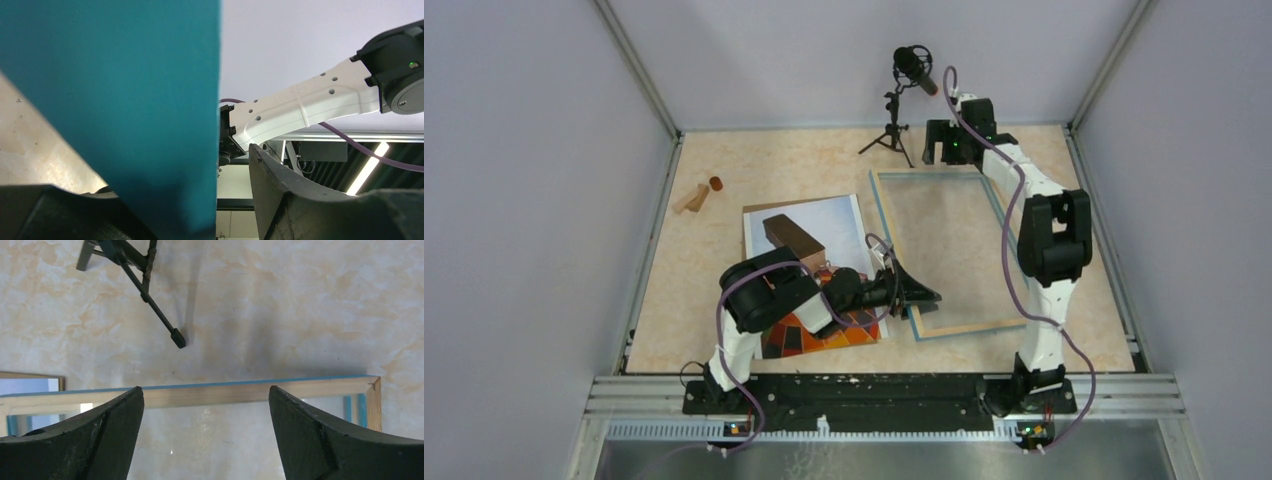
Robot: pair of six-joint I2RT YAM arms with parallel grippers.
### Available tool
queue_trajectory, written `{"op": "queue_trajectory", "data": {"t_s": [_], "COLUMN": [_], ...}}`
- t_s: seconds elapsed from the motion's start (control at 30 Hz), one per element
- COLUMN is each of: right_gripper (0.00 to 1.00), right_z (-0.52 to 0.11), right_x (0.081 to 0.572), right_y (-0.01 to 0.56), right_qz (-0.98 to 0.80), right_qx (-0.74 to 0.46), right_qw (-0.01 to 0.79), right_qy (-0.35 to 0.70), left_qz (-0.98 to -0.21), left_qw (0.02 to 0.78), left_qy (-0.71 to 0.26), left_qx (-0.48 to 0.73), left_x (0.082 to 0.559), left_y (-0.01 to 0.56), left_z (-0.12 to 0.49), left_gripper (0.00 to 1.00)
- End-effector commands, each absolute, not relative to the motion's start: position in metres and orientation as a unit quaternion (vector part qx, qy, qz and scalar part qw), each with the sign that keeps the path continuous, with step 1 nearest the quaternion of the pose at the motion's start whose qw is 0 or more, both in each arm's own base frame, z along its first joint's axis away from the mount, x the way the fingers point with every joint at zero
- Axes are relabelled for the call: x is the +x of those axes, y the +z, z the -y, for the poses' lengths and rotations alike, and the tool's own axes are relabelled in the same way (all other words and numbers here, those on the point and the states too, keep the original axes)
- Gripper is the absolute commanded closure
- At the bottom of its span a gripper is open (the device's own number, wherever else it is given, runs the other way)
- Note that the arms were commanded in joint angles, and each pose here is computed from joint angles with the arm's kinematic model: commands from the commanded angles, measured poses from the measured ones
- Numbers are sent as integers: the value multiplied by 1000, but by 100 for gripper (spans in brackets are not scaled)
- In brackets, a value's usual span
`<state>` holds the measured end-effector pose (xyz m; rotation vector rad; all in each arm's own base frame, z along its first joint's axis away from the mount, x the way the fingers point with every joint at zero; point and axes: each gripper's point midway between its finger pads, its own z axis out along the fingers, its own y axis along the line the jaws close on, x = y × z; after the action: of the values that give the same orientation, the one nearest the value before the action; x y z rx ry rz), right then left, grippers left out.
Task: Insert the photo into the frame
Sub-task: Adjust the photo frame item on the photo frame.
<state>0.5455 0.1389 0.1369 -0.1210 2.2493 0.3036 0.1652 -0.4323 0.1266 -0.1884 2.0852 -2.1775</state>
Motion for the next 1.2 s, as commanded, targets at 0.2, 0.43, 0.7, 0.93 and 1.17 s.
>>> {"op": "queue_trajectory", "data": {"t_s": [0.2,0.43,0.7,0.93,1.17], "right_gripper": [11,12,13,15,16], "right_z": [-149,-151,-153,-158,-159], "right_x": [568,558,556,545,536], "right_y": [129,126,120,115,111], "right_qz": [-897,-899,-903,-905,-912], "right_qx": [-71,-86,-97,-108,-111], "right_qw": [426,419,407,395,377], "right_qy": [94,97,98,112,116], "left_qz": [-579,-576,-575,-574,-578], "left_qw": [109,112,113,116,119], "left_qy": [-808,-810,-810,-811,-807], "left_qx": [6,7,6,9,8], "left_x": [157,160,162,163,165], "left_y": [196,199,200,201,197], "left_z": [419,417,417,417,415], "left_gripper": [44,44,45,45,46]}}
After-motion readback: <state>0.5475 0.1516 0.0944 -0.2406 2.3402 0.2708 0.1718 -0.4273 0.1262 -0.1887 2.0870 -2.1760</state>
